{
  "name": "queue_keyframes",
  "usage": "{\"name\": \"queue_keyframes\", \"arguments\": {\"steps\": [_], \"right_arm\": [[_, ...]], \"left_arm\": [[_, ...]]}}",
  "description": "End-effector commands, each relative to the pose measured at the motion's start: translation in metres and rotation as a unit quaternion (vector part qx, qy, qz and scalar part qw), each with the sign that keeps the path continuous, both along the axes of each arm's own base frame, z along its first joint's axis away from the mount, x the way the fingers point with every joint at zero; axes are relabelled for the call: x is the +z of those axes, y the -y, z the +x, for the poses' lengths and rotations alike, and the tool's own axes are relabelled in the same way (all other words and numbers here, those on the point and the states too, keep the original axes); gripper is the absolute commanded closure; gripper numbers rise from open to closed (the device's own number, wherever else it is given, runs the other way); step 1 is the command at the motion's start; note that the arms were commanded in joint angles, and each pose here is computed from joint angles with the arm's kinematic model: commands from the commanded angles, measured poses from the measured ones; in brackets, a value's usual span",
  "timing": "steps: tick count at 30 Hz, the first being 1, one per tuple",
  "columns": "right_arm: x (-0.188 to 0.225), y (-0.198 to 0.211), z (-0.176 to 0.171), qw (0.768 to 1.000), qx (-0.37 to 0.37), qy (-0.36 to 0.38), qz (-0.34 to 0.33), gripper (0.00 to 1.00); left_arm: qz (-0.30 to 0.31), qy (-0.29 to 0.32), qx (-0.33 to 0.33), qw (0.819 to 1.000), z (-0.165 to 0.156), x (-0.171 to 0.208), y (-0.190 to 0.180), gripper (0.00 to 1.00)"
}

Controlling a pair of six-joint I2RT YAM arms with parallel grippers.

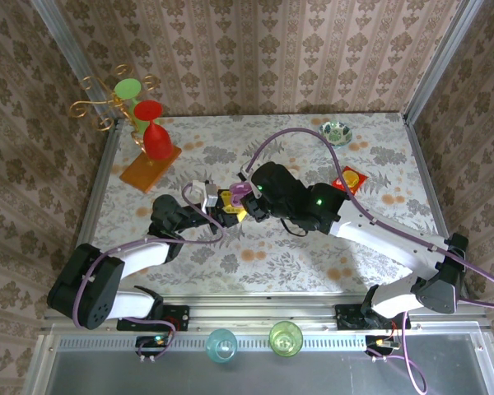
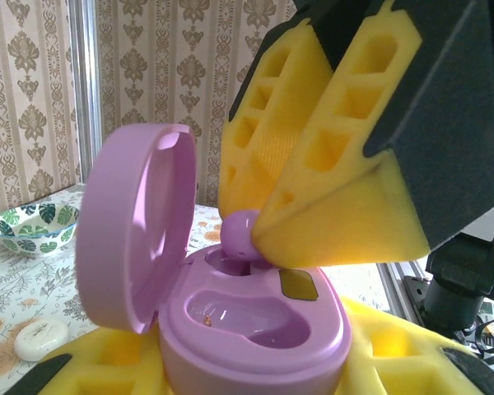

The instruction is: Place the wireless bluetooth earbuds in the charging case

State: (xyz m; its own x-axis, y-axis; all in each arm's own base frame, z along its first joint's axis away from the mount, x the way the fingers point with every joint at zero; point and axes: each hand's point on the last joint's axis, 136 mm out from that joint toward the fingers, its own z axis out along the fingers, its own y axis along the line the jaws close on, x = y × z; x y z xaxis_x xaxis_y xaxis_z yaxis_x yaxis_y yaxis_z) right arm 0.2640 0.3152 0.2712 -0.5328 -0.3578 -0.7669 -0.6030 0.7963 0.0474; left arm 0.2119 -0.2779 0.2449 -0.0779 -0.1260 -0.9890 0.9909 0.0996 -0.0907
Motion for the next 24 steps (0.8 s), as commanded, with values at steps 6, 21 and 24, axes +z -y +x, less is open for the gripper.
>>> {"name": "queue_keyframes", "arguments": {"steps": [6, 21, 24], "right_arm": [[0.029, 0.008, -0.007, 0.998, -0.006, 0.01, 0.066, 0.64], [0.006, 0.05, 0.0, 0.98, -0.095, -0.04, 0.172, 0.57], [-0.009, 0.061, 0.004, 0.969, -0.118, -0.049, 0.213, 0.52]], "left_arm": [[-0.015, 0.024, -0.011, 1.0, -0.004, 0.013, 0.002, 0.78], [-0.01, 0.051, 0.008, 0.999, -0.001, 0.01, -0.013, 0.78], [-0.013, 0.054, 0.027, 0.998, 0.003, 0.014, -0.024, 0.78]]}}
